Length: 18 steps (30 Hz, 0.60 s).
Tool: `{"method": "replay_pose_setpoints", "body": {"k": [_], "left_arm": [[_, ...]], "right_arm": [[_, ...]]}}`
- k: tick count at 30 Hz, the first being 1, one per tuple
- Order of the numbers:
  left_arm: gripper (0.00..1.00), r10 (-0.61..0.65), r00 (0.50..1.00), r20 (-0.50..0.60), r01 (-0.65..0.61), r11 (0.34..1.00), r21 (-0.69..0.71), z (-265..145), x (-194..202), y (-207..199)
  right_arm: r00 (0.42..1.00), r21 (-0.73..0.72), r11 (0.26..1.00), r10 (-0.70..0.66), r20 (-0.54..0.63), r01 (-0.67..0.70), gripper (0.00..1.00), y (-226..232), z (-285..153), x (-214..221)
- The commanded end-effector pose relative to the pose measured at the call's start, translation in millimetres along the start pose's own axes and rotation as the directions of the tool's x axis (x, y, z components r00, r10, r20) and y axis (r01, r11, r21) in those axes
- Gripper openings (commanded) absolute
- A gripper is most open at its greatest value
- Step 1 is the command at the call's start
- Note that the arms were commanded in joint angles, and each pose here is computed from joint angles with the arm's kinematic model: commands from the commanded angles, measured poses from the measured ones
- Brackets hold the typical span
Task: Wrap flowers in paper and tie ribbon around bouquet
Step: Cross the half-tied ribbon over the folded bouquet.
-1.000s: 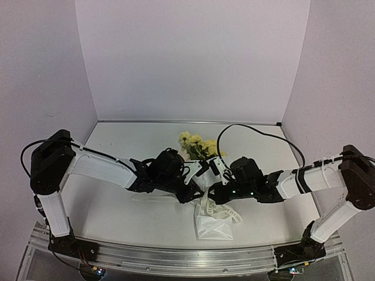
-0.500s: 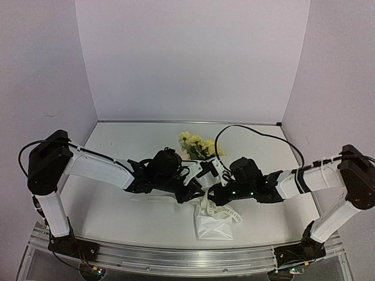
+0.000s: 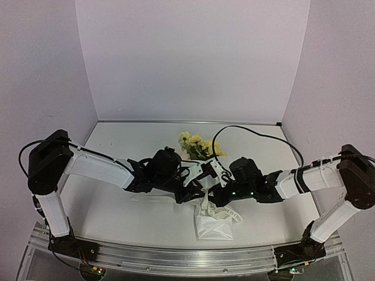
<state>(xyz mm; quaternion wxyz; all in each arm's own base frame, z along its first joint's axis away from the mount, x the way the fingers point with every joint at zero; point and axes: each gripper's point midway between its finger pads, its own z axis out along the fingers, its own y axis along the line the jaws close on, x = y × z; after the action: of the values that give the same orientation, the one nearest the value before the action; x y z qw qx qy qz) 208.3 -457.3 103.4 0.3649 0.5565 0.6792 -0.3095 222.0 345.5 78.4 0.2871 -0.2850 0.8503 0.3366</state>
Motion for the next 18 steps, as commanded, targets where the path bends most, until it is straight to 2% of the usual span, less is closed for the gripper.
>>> {"method": "replay_pose_setpoints", "body": {"k": [1,8,12,15,18], "left_arm": [[0.33,0.037,0.999,0.020,-0.037,0.999,0.026,2.9,-9.4,1.5],[0.31,0.034,0.999,0.007,-0.034,0.998,0.057,6.3,-6.5,-1.8],[0.27,0.038,0.999,0.012,-0.038,0.998,0.040,5.0,-9.1,1.3],[0.19,0.035,0.999,0.014,-0.036,0.999,0.039,4.8,-10.3,1.7],[0.06,0.031,0.999,0.013,-0.031,0.999,0.028,4.9,-12.0,4.7]], "right_arm": [[0.999,-0.041,0.999,-0.034,0.038,0.036,0.00,11.2,1.4,-20.2],[0.998,-0.050,0.998,-0.045,0.054,0.048,0.00,15.4,0.9,-28.5],[0.999,-0.060,0.998,-0.030,0.043,0.033,0.00,16.1,4.0,-27.3],[0.999,-0.061,0.998,-0.022,0.038,0.024,0.00,16.0,5.4,-25.9],[0.999,-0.053,0.998,-0.014,0.038,0.016,0.00,14.3,4.9,-25.4]]}}
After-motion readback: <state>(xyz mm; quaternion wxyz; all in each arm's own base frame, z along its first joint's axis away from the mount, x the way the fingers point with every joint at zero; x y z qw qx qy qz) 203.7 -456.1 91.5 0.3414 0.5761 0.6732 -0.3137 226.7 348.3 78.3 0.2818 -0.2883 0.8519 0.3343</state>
